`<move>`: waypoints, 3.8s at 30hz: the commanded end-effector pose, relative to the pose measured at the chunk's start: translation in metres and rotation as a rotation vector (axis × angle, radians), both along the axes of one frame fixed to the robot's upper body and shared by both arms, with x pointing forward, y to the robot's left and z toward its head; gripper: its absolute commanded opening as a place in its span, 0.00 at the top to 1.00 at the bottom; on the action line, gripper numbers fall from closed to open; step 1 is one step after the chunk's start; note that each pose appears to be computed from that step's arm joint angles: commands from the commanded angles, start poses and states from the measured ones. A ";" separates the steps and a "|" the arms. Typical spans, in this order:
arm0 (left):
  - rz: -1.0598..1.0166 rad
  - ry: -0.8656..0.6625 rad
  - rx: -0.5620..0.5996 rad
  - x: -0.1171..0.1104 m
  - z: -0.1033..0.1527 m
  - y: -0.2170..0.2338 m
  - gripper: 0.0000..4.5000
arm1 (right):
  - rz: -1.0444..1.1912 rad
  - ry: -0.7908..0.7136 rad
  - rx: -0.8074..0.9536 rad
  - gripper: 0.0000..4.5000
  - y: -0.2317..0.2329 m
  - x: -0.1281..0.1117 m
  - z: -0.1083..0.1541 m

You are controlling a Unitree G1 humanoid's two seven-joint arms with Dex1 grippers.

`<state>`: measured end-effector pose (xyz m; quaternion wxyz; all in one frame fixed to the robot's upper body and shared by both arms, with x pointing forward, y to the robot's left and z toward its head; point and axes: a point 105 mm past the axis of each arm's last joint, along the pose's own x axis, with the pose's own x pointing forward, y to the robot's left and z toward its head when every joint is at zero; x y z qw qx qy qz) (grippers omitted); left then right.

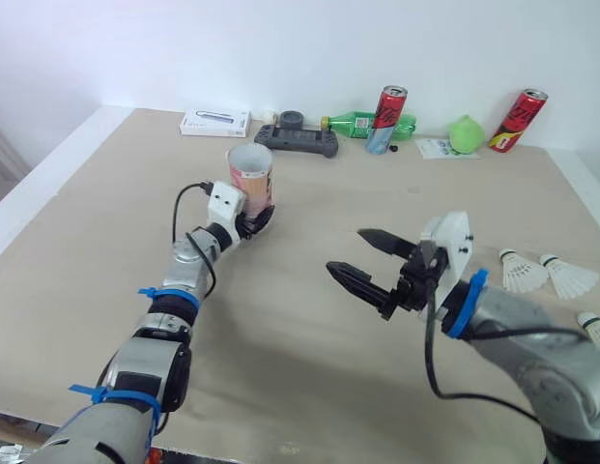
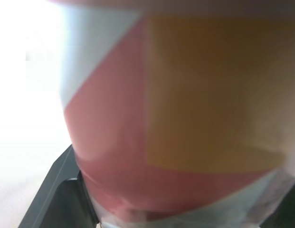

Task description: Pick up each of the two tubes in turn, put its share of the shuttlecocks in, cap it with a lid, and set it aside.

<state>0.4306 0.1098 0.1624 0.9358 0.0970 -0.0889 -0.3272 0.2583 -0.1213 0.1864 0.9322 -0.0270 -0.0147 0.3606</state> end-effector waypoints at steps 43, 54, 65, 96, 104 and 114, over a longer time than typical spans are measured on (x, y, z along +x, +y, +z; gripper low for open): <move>-0.368 0.235 0.829 -0.083 -0.019 -0.016 0.33 | -1.038 0.044 -0.034 0.00 -0.194 0.088 -0.074; -0.371 0.240 0.831 -0.081 -0.023 -0.021 0.34 | -1.061 0.017 -0.019 0.87 -0.210 0.106 -0.074; -0.304 0.293 0.812 -0.081 -0.028 0.017 0.34 | -0.586 -0.190 0.018 0.99 -0.116 0.064 -0.018; -0.409 0.271 0.794 -0.083 -0.037 -0.034 0.34 | 0.500 -0.369 -0.574 0.75 0.065 0.036 0.024; -0.409 0.270 0.793 -0.084 -0.037 -0.034 0.34 | 0.398 -0.319 -0.405 0.01 0.037 0.029 0.055; -0.415 0.287 0.755 -0.085 -0.037 -0.037 0.34 | -0.680 -0.149 -0.210 0.01 -0.169 0.018 0.035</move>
